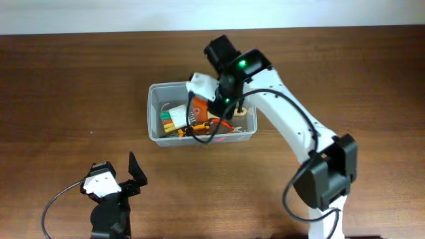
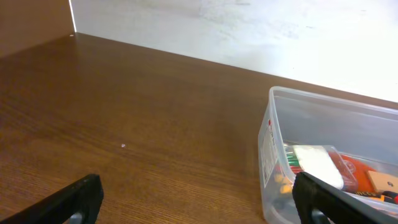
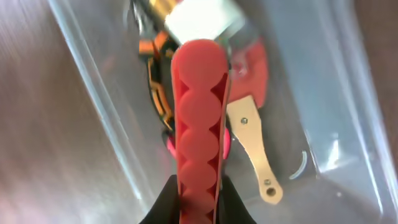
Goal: Pack container
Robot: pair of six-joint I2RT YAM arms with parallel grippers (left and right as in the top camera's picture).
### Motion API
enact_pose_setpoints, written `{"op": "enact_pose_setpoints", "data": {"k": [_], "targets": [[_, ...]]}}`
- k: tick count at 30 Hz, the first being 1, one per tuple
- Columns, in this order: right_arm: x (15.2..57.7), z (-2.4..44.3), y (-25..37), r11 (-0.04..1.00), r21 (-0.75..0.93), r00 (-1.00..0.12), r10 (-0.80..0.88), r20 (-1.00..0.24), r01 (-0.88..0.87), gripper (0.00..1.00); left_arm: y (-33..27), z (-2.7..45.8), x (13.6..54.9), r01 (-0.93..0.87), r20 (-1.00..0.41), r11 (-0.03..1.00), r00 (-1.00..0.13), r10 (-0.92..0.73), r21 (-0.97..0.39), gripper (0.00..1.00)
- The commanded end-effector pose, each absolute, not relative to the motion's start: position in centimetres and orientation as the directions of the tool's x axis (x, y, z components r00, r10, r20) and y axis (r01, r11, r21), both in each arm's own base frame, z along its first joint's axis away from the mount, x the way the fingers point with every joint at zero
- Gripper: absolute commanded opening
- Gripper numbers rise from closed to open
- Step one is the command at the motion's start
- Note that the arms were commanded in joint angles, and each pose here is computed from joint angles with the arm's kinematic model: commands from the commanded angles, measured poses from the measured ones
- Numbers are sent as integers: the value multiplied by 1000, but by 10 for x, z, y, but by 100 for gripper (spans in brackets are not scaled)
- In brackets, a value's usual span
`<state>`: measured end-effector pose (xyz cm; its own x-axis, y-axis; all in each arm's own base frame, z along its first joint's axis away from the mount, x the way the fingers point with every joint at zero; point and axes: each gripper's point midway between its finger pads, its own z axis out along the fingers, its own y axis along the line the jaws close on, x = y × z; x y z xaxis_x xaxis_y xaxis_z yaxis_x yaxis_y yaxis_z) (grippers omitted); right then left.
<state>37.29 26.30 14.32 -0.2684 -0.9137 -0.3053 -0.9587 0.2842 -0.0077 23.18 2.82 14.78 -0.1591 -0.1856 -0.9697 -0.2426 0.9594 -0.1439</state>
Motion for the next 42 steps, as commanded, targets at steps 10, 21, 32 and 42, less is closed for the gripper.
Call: {"op": "enact_pose_setpoints", "data": {"k": [10, 21, 32, 42], "targets": [[413, 157, 246, 323, -200, -270, -929, -252, -925, 98, 28, 147, 232, -240, -971, 961, -161, -176, -135, 99], [443, 345, 249, 756, -193, -447, -550, -706, -625, 98, 28, 147, 232, -241, -971, 961, -161, -176, -135, 99], [412, 377, 282, 749, 28, -478, -392, -786, -662, 98, 28, 147, 232, -241, -971, 961, -161, -176, -135, 99], [380, 430, 268, 693, 20, -375, -365, -852, -720, 98, 28, 147, 232, -241, -971, 961, -161, -176, -135, 99]]}}
